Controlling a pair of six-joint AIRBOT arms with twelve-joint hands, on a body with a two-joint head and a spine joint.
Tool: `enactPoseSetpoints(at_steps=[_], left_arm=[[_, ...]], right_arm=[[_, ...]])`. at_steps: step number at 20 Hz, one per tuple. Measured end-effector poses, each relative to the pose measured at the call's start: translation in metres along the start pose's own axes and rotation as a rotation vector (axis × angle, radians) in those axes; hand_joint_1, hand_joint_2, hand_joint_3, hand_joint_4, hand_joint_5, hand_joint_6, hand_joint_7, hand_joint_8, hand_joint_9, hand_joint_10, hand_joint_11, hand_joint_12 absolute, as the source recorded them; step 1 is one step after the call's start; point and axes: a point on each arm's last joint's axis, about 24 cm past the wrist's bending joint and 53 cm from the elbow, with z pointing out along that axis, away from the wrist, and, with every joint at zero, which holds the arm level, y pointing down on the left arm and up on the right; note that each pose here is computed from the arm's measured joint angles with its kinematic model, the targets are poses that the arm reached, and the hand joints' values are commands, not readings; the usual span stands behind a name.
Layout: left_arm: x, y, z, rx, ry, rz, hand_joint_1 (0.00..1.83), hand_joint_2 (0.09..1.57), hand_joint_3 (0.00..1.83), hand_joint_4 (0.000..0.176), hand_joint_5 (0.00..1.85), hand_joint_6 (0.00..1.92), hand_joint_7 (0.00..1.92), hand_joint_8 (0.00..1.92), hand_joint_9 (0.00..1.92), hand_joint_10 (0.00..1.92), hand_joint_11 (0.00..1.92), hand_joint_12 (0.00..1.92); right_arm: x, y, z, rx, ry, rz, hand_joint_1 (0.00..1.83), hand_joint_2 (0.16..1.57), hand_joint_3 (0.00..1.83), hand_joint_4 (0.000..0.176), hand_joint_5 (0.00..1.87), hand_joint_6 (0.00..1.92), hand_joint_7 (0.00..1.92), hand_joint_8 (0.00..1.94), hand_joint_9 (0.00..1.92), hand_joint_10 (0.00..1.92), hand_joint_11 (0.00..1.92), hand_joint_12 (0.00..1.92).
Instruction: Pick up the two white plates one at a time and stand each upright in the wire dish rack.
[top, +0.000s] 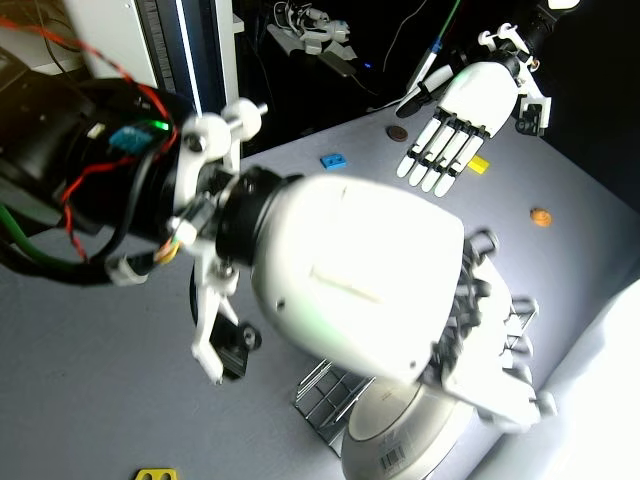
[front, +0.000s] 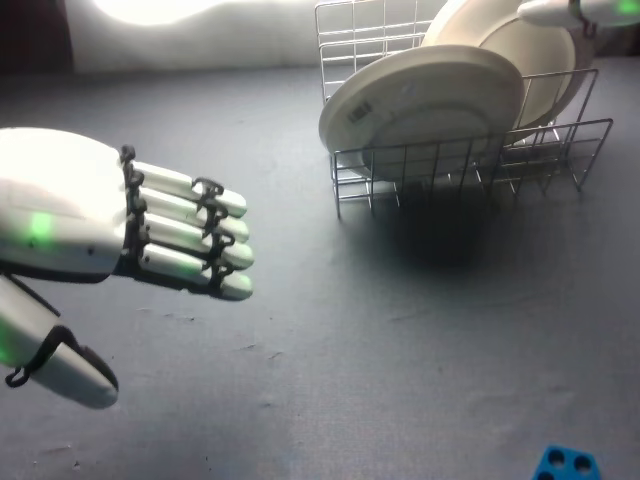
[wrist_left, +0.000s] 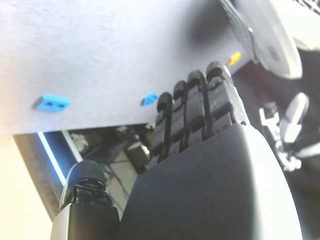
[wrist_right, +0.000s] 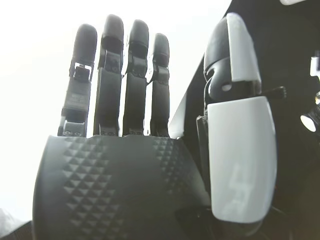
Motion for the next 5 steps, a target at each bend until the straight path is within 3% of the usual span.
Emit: enactPoseSetpoints(at_steps=[5], left_arm=[[0.0077,0.0053,0.0013,-0.011,0.017,-0.013,0.0,1.14,0.0,0.0,0.16,0.01,0.14,0.01,0.11,0.01,0.07,0.04]], right_arm=[[0.0,0.0028,-0.0022,-0.005,-0.001,-0.015,0.97,1.05,0.0,0.0,0.71,0.01,0.77,0.01,0.71,0.01,0.23,1.0]])
